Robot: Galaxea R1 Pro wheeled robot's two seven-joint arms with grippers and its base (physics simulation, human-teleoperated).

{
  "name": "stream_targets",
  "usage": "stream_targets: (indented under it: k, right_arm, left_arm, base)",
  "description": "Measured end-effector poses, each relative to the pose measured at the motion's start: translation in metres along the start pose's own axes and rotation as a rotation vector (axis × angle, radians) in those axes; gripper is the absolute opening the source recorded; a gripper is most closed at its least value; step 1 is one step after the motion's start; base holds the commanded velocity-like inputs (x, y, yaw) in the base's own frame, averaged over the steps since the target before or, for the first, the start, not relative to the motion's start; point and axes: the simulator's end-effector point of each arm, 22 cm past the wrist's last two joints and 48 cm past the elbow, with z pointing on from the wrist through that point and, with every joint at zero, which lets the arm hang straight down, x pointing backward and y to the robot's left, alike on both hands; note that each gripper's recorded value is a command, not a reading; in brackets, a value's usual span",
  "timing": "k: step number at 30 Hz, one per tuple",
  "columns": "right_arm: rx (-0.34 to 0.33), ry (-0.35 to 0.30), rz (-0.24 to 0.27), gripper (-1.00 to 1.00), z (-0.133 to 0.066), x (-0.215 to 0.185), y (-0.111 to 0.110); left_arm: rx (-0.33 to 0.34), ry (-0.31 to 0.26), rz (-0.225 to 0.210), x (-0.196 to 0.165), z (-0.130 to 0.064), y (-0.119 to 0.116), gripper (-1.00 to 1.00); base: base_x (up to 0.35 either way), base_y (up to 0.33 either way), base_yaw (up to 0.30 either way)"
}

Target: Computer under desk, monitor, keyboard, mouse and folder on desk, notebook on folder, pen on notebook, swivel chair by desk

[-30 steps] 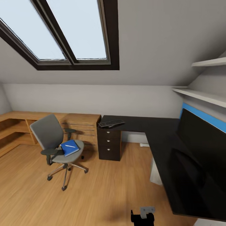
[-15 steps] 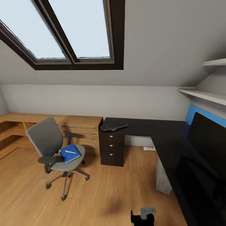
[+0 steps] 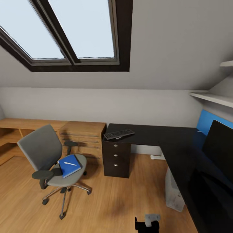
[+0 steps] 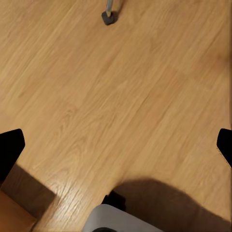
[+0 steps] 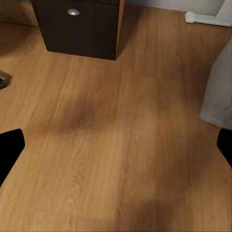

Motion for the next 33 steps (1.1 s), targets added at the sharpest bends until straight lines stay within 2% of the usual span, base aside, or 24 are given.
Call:
stream_targets:
  k: [12,33]
  right_arm:
    - [0.002,0.000,0.002,1.00,0.0001,0.0002,-0.0010]
    - [0.000,0.010,0.001,1.00,0.0005,0.0048,0.0004]
  left_arm:
    - [-0.002,0.005,0.002,0.0025,-0.0002,0.0009,1.00]
    - [-0.005,0.015,0.005,0.0072,0.0006,0.0019,1.00]
  base:
    - [0.330,0.000,-0.015]
    - [0.309,0.057,-0.126]
